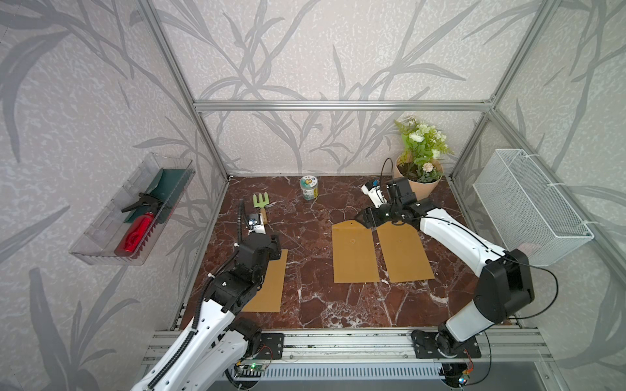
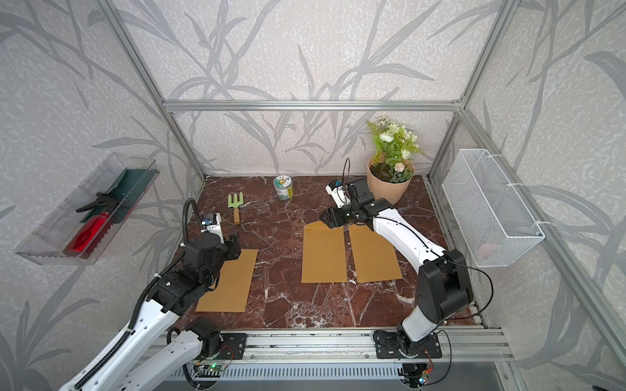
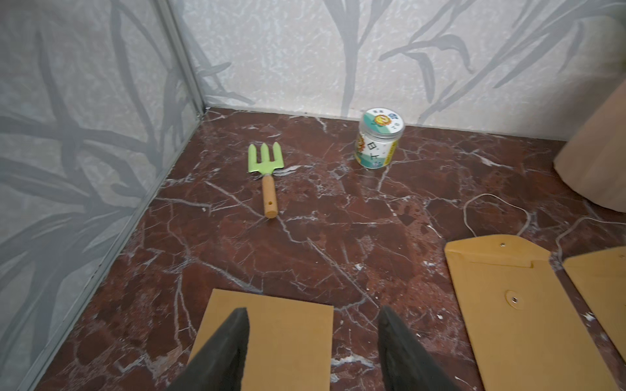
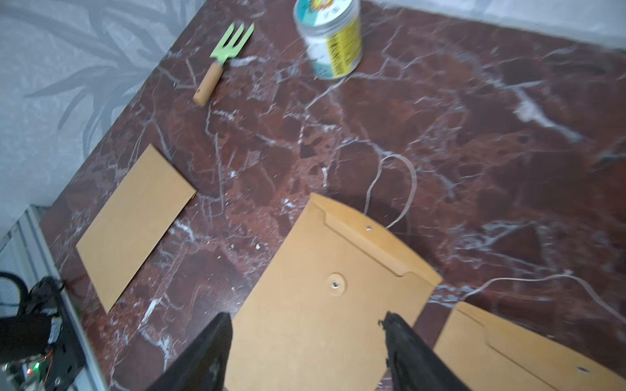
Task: Open the file bag
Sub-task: Place the file bag at the center of the board, then pick up the file bag from the center of the board.
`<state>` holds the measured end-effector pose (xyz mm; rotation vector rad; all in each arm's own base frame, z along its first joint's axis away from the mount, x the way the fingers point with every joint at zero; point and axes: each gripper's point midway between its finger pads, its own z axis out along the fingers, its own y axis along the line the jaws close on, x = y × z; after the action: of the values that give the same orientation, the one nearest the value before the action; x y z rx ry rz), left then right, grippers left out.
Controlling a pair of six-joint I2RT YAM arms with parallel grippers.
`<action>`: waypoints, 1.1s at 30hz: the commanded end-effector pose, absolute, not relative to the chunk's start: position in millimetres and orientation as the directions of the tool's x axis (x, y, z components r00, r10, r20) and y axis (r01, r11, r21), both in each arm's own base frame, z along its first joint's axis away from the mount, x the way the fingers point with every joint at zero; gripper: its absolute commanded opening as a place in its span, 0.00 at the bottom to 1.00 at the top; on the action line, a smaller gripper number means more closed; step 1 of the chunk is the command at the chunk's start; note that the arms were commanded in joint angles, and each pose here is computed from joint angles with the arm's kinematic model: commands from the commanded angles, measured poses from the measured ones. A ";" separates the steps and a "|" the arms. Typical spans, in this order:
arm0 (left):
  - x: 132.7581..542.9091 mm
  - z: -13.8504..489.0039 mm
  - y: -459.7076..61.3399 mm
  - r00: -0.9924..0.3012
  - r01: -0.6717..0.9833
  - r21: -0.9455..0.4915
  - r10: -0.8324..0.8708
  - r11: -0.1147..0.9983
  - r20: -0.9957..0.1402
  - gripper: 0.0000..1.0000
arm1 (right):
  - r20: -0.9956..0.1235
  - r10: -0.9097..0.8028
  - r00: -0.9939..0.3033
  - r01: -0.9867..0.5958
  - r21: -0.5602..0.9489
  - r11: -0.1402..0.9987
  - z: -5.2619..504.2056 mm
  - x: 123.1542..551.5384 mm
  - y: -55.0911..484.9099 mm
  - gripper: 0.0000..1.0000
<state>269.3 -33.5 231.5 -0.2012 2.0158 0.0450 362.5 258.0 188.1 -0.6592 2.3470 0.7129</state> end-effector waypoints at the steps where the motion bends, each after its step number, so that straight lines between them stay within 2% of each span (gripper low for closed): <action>1: 258.5 218.6 -2.0 -0.442 -0.327 -0.031 -0.182 0.945 -0.878 0.67 | -0.650 -0.233 -0.723 -0.580 0.387 0.717 187.4 347.2 284.0 0.76; 3: 256.9 208.6 7.0 -0.450 -0.372 -0.034 -0.213 0.928 -0.868 0.85 | -0.634 -0.220 -0.741 -0.572 0.425 0.702 180.6 335.7 301.0 0.78; 4: 256.4 203.3 10.6 -0.455 -0.390 -0.036 -0.227 0.920 -0.861 0.89 | -0.625 -0.214 -0.751 -0.566 0.442 0.696 176.9 331.2 308.1 0.78; 7: 257.0 187.0 20.5 -0.463 -0.438 -0.051 -0.273 0.897 -0.843 0.93 | -0.580 -0.190 -0.793 -0.530 0.501 0.684 159.8 319.1 330.0 0.78; 18: 257.8 123.8 42.8 -0.541 -0.534 -0.088 -0.420 0.841 -0.729 0.92 | -0.435 -0.155 -0.887 -0.420 0.619 0.664 96.7 294.9 397.9 0.78; 33: 259.6 87.3 70.3 -0.540 -0.627 -0.156 -0.570 0.763 -0.620 0.91 | -0.387 -0.146 -0.911 -0.385 0.664 0.641 80.7 281.6 454.0 0.79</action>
<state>253.3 64.3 90.7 -0.8257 2.2849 0.1384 277.2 437.2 70.6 -0.4390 2.6052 1.1006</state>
